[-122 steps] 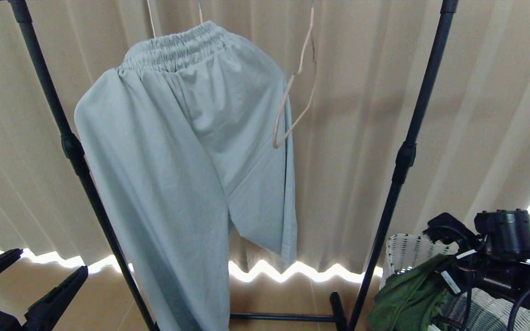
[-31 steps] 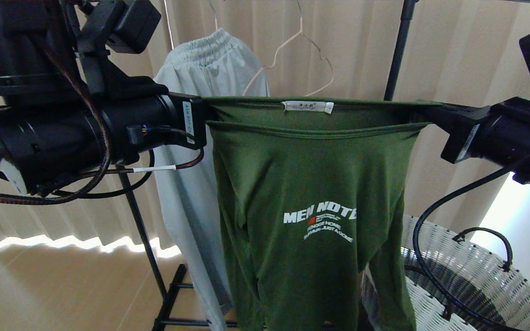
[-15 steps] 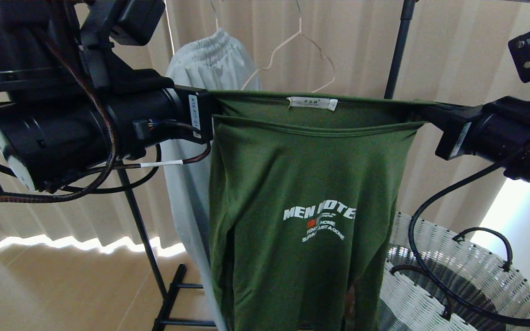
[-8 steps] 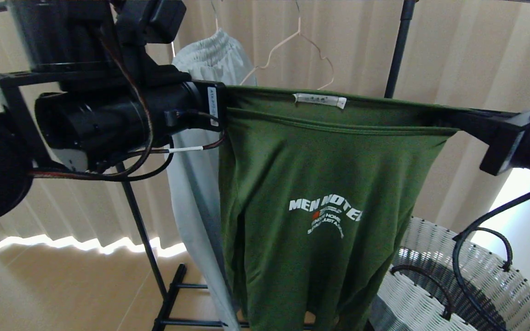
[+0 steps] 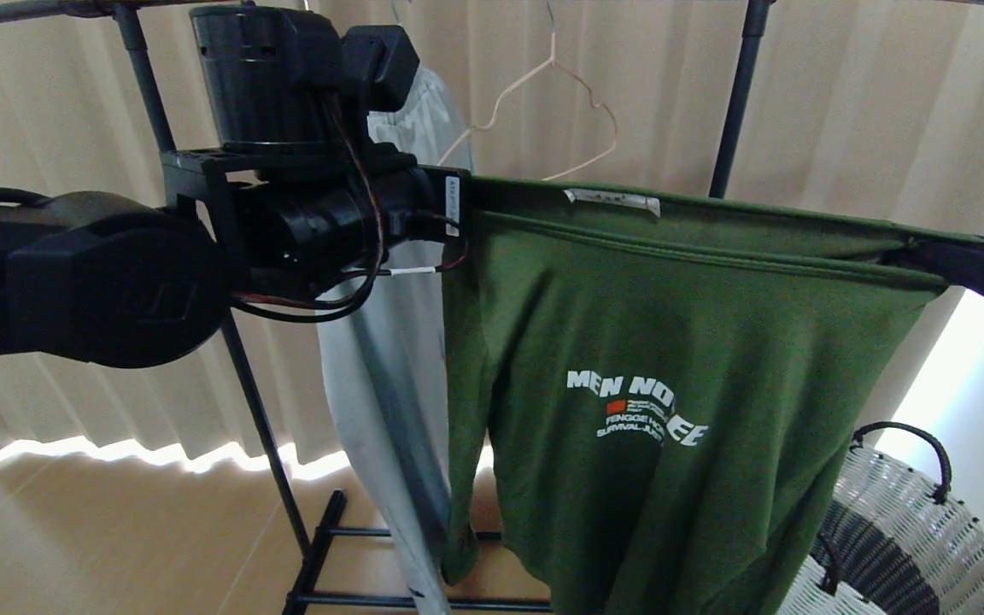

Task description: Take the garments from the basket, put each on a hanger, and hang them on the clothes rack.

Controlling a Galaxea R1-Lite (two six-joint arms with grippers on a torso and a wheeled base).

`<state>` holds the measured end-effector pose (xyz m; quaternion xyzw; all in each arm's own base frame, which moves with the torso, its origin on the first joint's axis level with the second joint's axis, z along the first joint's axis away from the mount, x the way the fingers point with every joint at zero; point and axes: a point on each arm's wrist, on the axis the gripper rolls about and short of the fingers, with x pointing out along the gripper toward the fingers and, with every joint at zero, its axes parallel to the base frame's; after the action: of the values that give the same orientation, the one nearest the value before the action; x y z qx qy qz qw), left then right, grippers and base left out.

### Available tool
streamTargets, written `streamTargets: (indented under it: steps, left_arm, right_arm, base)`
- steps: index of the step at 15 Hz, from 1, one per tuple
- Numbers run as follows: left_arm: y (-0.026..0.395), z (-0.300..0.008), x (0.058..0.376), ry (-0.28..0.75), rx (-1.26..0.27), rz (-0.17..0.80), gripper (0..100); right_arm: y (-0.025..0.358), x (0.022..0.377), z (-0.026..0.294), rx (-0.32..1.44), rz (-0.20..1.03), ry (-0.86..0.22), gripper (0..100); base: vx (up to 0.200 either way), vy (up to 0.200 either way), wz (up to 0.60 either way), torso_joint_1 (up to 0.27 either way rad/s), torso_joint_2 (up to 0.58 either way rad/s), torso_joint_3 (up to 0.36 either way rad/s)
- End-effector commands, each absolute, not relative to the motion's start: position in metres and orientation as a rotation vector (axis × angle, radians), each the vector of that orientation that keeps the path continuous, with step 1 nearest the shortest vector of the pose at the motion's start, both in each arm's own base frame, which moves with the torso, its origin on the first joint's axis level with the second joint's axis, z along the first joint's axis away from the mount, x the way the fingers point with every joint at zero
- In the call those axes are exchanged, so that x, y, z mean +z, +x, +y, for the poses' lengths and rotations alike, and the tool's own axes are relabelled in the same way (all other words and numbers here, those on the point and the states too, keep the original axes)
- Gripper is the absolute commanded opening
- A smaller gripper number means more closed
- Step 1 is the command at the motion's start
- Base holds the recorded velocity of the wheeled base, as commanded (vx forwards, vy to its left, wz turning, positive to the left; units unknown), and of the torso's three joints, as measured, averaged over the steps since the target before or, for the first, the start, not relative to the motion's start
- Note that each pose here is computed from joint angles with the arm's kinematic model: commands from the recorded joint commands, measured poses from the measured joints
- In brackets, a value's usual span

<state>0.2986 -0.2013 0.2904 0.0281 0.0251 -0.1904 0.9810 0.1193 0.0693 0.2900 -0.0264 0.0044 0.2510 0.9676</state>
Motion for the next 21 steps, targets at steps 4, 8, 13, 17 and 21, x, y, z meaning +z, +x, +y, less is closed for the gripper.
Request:
streamTargets:
  steps: [4, 8, 13, 17, 21]
  left_arm:
    - [0.293, -0.193, 0.293, 0.057, -0.372, 0.052, 0]
    - [0.263, -0.166, 0.304, 0.062, -0.366, 0.067, 0]
    - [0.231, -0.148, 0.305, 0.065, -0.452, 0.064, 0]
    - [0.198, -0.131, 0.305, 0.057, -0.615, 0.049, 0]
    - [0.177, -0.127, 0.305, 0.053, -0.771, 0.029, 0]
  right_arm:
    - [0.132, 0.289, 0.072, 0.476, 0.026, -0.058, 0]
    - [0.181, 0.288, 0.074, 0.363, 0.032, -0.057, 0]
    - [0.240, 0.284, 0.093, 0.349, -0.022, -0.044, 0]
    - [0.269, 0.288, 0.105, 0.352, -0.072, -0.001, 0]
    - [0.283, 0.289, 0.113, 0.359, -0.100, 0.028, 0]
  base:
    - [0.000, 0.000, 0.00, 0.000, 0.00, 0.000]
    - [0.000, 0.000, 0.00, 0.000, 0.00, 0.000]
    - [0.000, 0.000, 0.00, 0.000, 0.00, 0.000]
    - [0.000, 0.000, 0.00, 0.000, 0.00, 0.000]
    - [0.000, 0.000, 0.00, 0.000, 0.00, 0.000]
